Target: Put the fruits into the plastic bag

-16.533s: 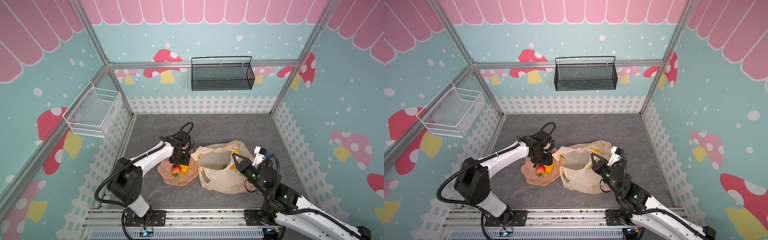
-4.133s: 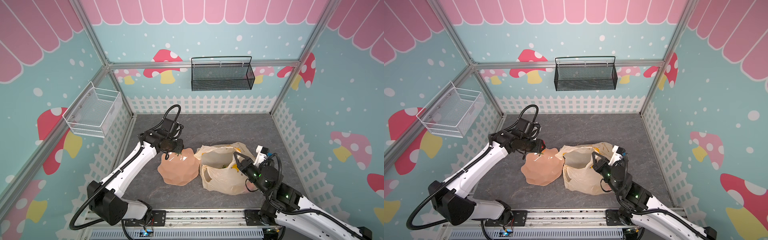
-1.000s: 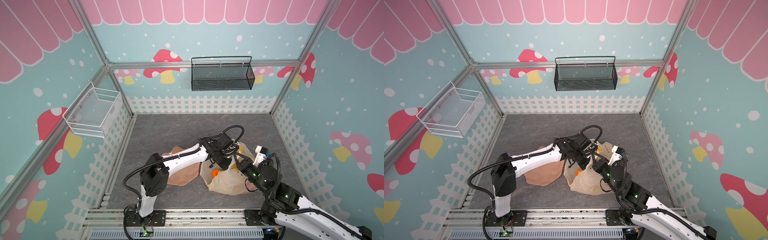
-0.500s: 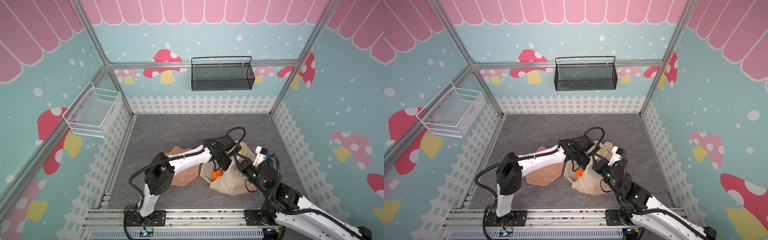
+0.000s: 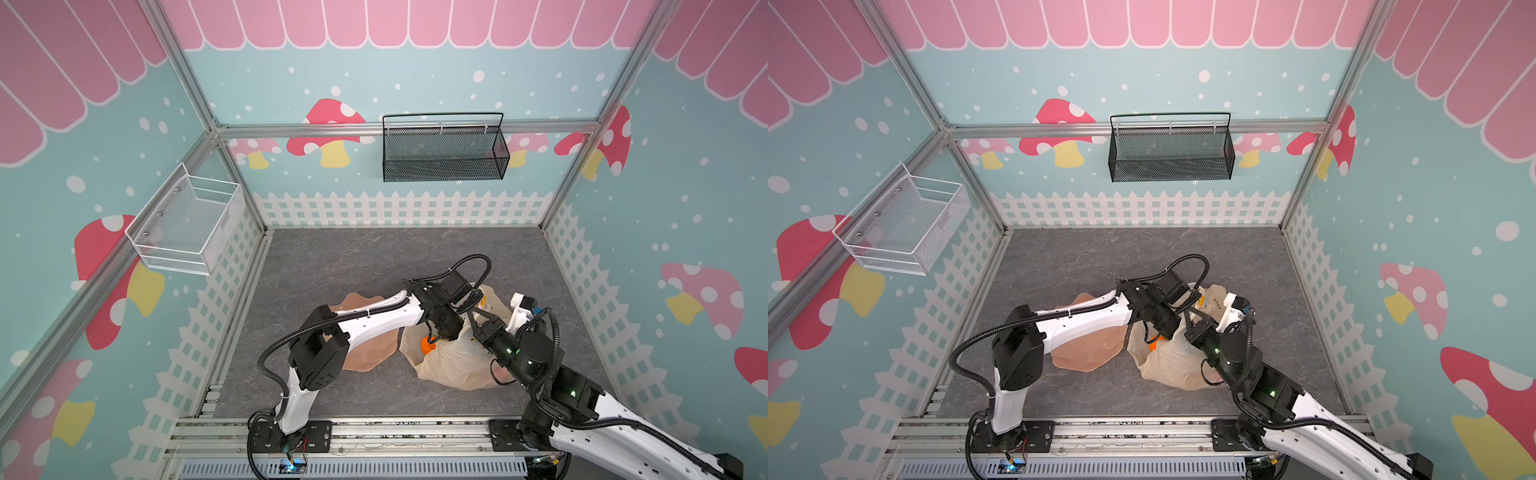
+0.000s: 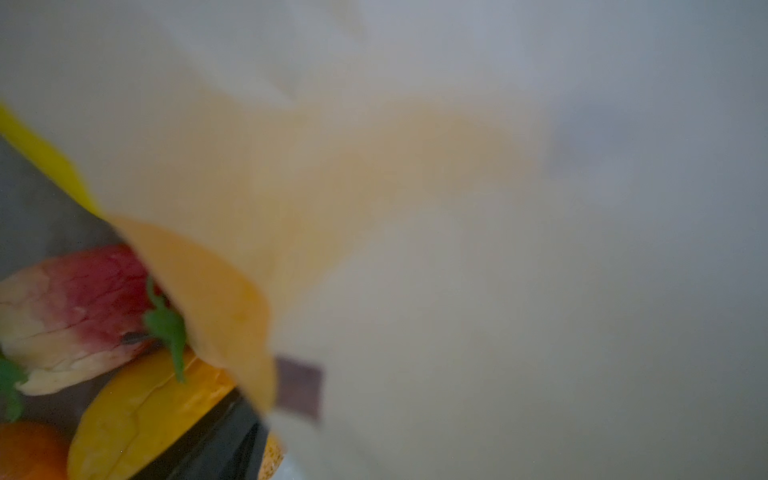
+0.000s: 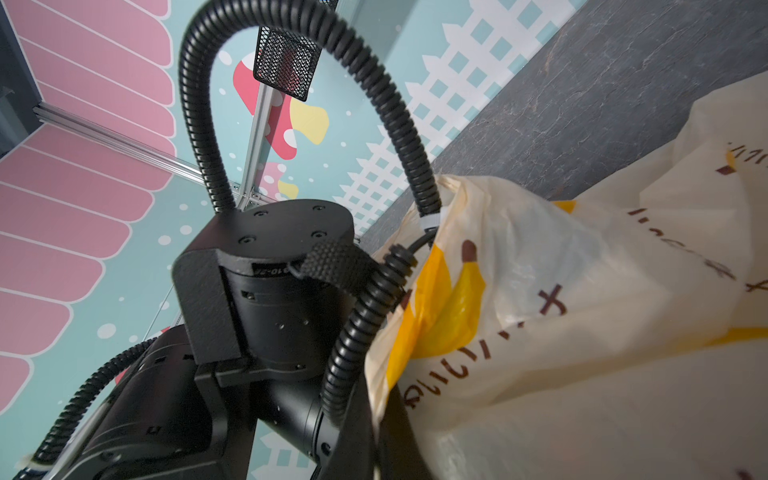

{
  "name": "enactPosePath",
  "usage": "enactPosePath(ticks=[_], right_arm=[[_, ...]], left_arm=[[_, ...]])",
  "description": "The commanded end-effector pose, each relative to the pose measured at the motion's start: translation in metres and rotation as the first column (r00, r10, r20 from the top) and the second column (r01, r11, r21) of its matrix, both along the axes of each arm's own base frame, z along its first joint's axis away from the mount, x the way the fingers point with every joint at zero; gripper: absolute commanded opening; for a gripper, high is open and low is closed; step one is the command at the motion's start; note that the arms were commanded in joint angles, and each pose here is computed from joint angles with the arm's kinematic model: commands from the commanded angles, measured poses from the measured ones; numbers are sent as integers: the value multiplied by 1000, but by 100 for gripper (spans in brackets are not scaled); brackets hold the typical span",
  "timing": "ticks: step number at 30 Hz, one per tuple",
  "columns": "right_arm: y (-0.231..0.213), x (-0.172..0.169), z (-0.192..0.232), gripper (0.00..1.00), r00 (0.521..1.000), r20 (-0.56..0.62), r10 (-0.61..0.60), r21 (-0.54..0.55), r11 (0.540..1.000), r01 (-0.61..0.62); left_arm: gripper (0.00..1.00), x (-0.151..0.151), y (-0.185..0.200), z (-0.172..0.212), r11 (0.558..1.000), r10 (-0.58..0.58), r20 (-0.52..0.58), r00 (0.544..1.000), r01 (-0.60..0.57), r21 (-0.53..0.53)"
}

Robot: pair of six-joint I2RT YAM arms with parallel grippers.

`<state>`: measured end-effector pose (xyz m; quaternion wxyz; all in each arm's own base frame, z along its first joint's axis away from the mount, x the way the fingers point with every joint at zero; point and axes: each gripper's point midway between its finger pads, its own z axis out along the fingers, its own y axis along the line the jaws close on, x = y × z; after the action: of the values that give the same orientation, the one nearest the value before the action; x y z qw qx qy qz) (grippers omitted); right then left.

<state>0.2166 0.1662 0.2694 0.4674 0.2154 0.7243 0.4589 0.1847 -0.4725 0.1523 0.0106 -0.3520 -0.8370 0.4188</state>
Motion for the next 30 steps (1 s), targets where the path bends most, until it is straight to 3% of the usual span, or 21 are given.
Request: enactPosePath(ticks=[1, 8, 13, 23, 30], right_arm=[[-1, -1, 0, 0, 1000, 1, -1, 22, 1000, 1], [-4, -2, 0, 0, 1000, 4, -11, 27, 1000, 11], [-6, -2, 0, 0, 1000, 7, -18, 24, 1000, 18], [-17, -5, -5, 0, 999, -12, -46, 19, 999, 46], [-21, -7, -4, 0, 998, -24, -55, 9, 998, 55]], left_arm=[[88, 11, 13, 7, 998, 62, 22, 998, -62, 24], [87, 35, 43, 22, 988, 153, 76, 985, -155, 13], [87, 46, 75, 21, 975, 217, 56, 975, -219, 30], [88, 38, 118, 45, 972, 235, 147, 961, -235, -21], [88, 54, 158, 55, 937, 345, 225, 911, -350, -20]])
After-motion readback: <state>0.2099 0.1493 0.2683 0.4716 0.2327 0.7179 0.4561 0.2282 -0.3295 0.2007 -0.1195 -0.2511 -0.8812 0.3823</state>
